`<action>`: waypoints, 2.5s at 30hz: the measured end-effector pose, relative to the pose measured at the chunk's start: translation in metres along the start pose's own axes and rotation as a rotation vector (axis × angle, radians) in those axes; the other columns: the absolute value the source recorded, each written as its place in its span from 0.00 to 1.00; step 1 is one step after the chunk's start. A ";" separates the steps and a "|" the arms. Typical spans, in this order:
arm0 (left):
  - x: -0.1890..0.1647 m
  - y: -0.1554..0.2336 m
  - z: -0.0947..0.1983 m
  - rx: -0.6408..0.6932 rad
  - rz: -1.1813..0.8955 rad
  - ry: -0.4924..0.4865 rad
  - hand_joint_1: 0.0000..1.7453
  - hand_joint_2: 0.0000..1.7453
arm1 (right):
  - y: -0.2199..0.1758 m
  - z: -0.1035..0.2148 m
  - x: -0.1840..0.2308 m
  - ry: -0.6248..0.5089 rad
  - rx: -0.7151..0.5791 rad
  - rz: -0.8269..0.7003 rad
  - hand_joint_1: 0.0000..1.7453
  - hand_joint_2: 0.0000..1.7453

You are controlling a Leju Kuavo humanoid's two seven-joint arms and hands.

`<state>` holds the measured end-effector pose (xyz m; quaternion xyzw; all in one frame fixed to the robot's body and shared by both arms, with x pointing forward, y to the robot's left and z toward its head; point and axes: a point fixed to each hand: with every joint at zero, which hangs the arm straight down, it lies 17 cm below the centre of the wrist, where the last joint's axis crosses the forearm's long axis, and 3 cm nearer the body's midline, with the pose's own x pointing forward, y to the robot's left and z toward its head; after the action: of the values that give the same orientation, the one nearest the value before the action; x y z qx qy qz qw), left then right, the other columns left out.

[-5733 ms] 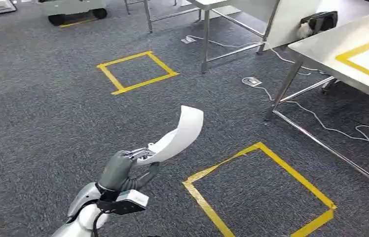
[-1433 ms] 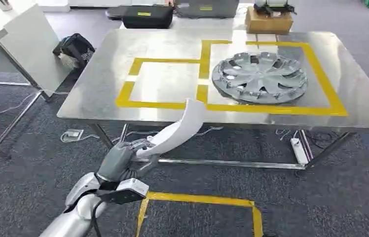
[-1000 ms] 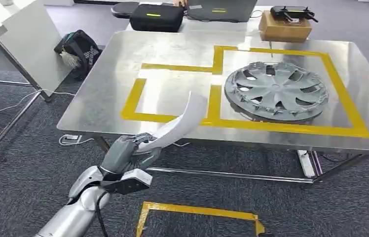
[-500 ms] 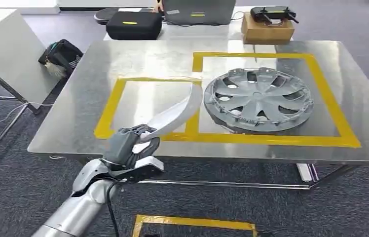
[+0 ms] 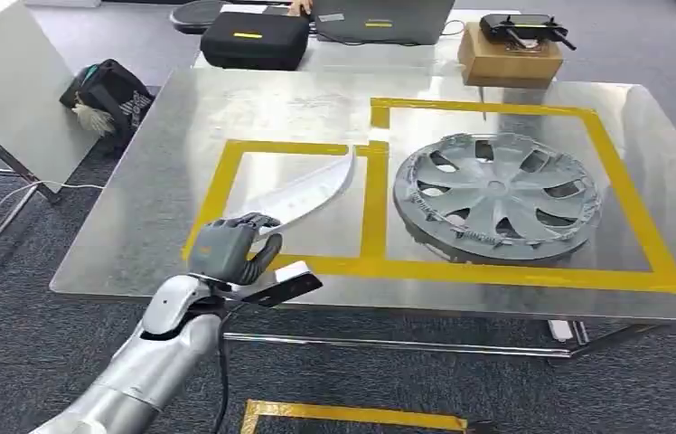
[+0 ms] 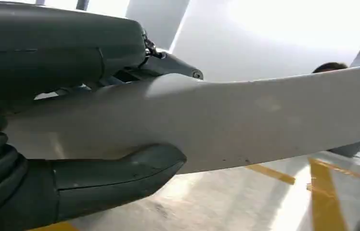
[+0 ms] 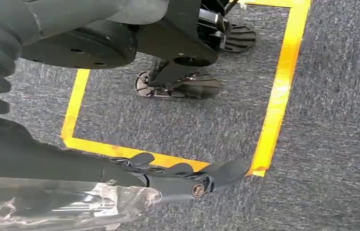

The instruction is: Take the parts from the cabinet and place them on the table.

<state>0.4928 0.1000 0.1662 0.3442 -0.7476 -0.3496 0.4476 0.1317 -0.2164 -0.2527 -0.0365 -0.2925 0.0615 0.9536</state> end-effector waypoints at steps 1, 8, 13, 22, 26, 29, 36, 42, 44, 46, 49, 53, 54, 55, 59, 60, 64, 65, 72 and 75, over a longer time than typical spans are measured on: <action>-0.001 0.000 -0.004 0.001 -0.040 -0.001 1.00 1.00 | 0.000 0.000 0.000 0.002 0.002 0.004 0.00 1.00; -0.019 -0.017 -0.031 -0.064 -0.369 0.010 1.00 1.00 | 0.002 -0.003 0.005 0.001 0.015 0.032 0.00 1.00; -0.026 -0.025 -0.045 -0.106 -0.443 0.046 1.00 1.00 | 0.002 -0.003 0.005 0.004 0.020 0.044 0.00 1.00; -0.045 -0.041 -0.051 -0.222 -0.560 0.104 0.00 1.00 | 0.005 -0.003 0.005 0.002 0.035 0.064 0.00 0.00; -0.059 -0.043 -0.053 -0.278 -0.606 0.129 0.00 1.00 | 0.006 -0.003 0.005 0.001 0.038 0.069 0.00 0.00; -0.066 -0.044 -0.054 -0.295 -0.617 0.132 0.00 1.00 | 0.006 -0.002 0.003 0.003 0.040 0.069 0.00 0.00; -0.064 -0.048 -0.052 -0.301 -0.575 0.095 0.00 0.00 | 0.004 -0.001 0.000 0.010 0.039 0.075 0.00 0.00; -0.058 -0.053 -0.047 -0.277 -0.465 0.076 0.00 0.00 | 0.004 0.000 -0.003 0.015 0.036 0.071 0.00 0.00; -0.059 -0.053 -0.046 -0.277 -0.458 0.083 0.00 0.00 | 0.004 0.000 -0.004 0.016 0.035 0.069 0.00 0.00; -0.061 -0.053 -0.045 -0.277 -0.450 0.092 0.00 0.00 | 0.004 0.000 -0.004 0.017 0.034 0.068 0.00 0.00; -0.062 -0.053 -0.044 -0.278 -0.445 0.098 0.00 0.00 | 0.003 0.000 -0.004 0.017 0.034 0.068 0.00 0.00; -0.062 -0.054 -0.044 -0.278 -0.442 0.100 0.00 0.00 | 0.003 0.000 -0.004 0.017 0.034 0.068 0.00 0.00; -0.062 -0.054 -0.044 -0.278 -0.442 0.100 0.00 0.00 | 0.003 0.000 -0.004 0.017 0.034 0.068 0.00 0.00; -0.062 -0.054 -0.044 -0.278 -0.440 0.101 0.00 0.00 | 0.003 0.000 -0.004 0.017 0.034 0.068 0.00 0.00; -0.062 -0.053 -0.044 -0.277 -0.438 0.104 0.00 0.00 | 0.003 0.000 -0.004 0.017 0.034 0.067 0.00 0.00; -0.061 -0.053 -0.044 -0.274 -0.431 0.098 0.00 0.00 | 0.003 0.000 -0.004 0.017 0.034 0.067 0.00 0.00; -0.044 -0.048 -0.044 -0.204 -0.325 0.037 0.00 0.00 | 0.001 0.000 -0.005 0.019 0.021 0.057 0.00 0.00; -0.039 -0.047 -0.043 -0.191 -0.294 0.024 0.00 0.00 | 0.000 0.000 -0.005 0.020 0.017 0.053 0.00 0.00; -0.002 -0.037 -0.013 -0.100 -0.029 -0.026 0.00 0.00 | -0.008 0.002 -0.014 0.041 -0.023 0.017 0.00 0.00; 0.002 -0.008 0.013 0.047 0.184 -0.034 0.00 0.00 | -0.013 0.003 -0.018 0.054 -0.062 0.002 0.00 0.00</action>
<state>0.4818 0.0967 0.1559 0.2784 -0.7915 -0.2952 0.4571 0.1158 -0.2312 -0.2588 -0.0680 -0.2685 0.0522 0.9595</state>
